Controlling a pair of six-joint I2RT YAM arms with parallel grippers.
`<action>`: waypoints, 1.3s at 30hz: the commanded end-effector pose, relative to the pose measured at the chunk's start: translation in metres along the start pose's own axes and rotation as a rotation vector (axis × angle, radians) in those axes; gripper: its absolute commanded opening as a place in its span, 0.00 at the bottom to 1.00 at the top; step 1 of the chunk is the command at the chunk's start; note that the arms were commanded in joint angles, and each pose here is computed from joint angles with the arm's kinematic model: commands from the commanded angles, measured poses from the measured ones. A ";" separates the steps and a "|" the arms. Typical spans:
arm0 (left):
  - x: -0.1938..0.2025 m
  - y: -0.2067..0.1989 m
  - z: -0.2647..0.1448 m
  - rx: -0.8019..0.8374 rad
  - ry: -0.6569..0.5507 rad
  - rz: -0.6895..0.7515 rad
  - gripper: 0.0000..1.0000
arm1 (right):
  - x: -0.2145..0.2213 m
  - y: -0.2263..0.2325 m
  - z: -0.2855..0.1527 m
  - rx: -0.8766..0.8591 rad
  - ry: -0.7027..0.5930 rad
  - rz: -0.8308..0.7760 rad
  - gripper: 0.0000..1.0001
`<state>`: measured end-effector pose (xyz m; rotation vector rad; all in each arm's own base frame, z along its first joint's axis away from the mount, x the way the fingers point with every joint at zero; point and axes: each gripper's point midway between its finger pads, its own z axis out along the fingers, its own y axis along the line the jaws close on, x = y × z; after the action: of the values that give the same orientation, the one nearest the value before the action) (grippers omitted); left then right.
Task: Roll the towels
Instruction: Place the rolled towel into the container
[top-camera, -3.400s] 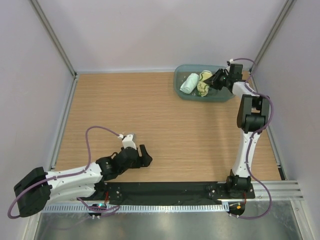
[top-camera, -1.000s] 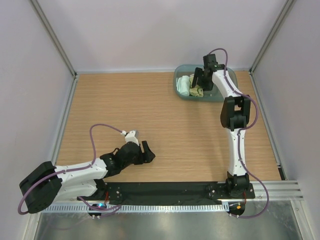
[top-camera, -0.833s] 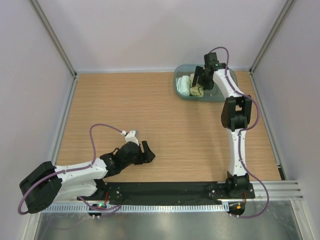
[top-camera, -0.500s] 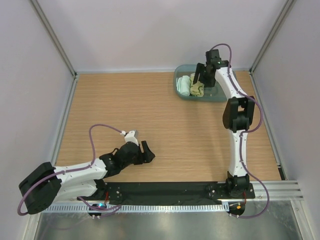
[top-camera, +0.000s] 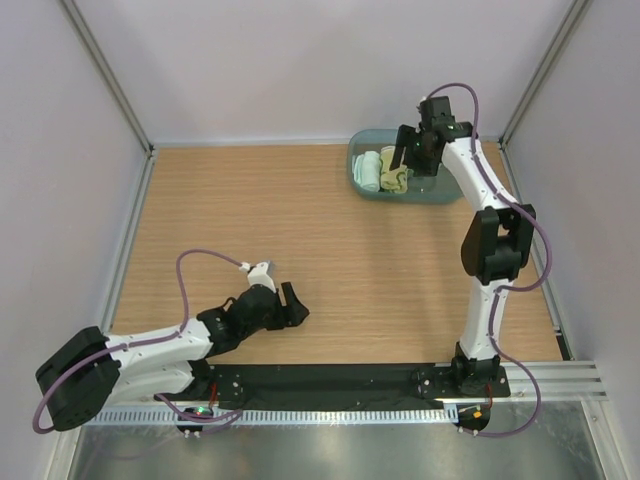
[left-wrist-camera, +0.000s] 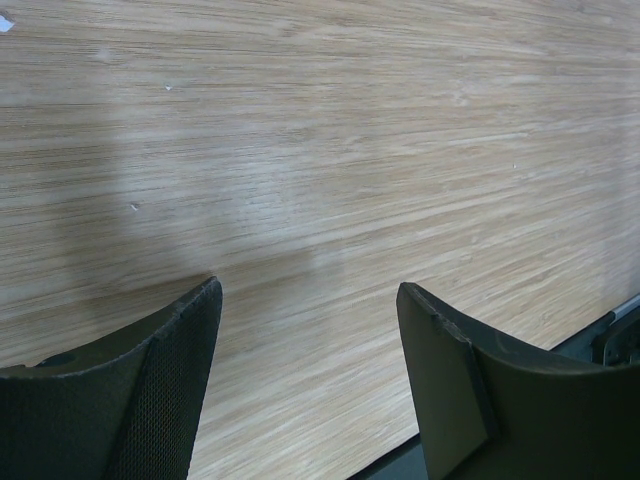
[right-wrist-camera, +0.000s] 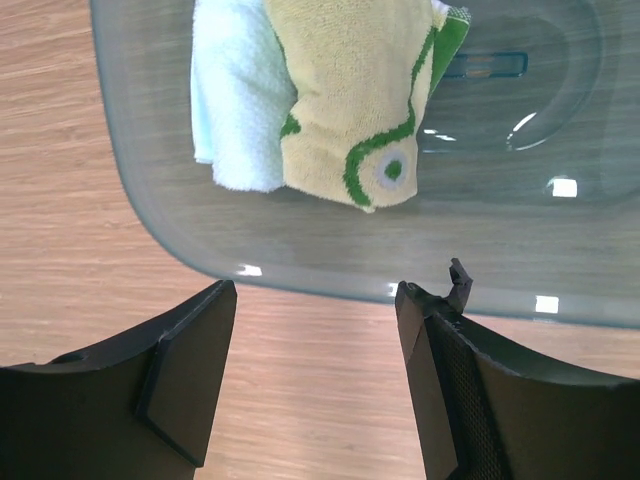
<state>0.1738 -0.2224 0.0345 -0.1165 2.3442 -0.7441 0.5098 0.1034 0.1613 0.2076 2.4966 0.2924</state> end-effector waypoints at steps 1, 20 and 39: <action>0.011 0.018 -0.002 -0.050 0.035 0.006 0.72 | -0.013 0.016 -0.042 -0.038 -0.091 -0.038 0.72; -0.101 -0.014 -0.061 -0.080 -0.317 0.200 0.82 | 0.068 0.047 -0.145 -0.193 -0.233 -0.106 0.78; -0.225 0.065 -0.121 -0.569 -0.841 0.391 1.00 | 0.110 0.046 -0.153 -0.261 -0.232 -0.106 0.80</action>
<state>0.2633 -0.0754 0.1772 -0.0365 1.7099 0.1310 0.3338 0.1400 0.2105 0.0165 2.2947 0.4596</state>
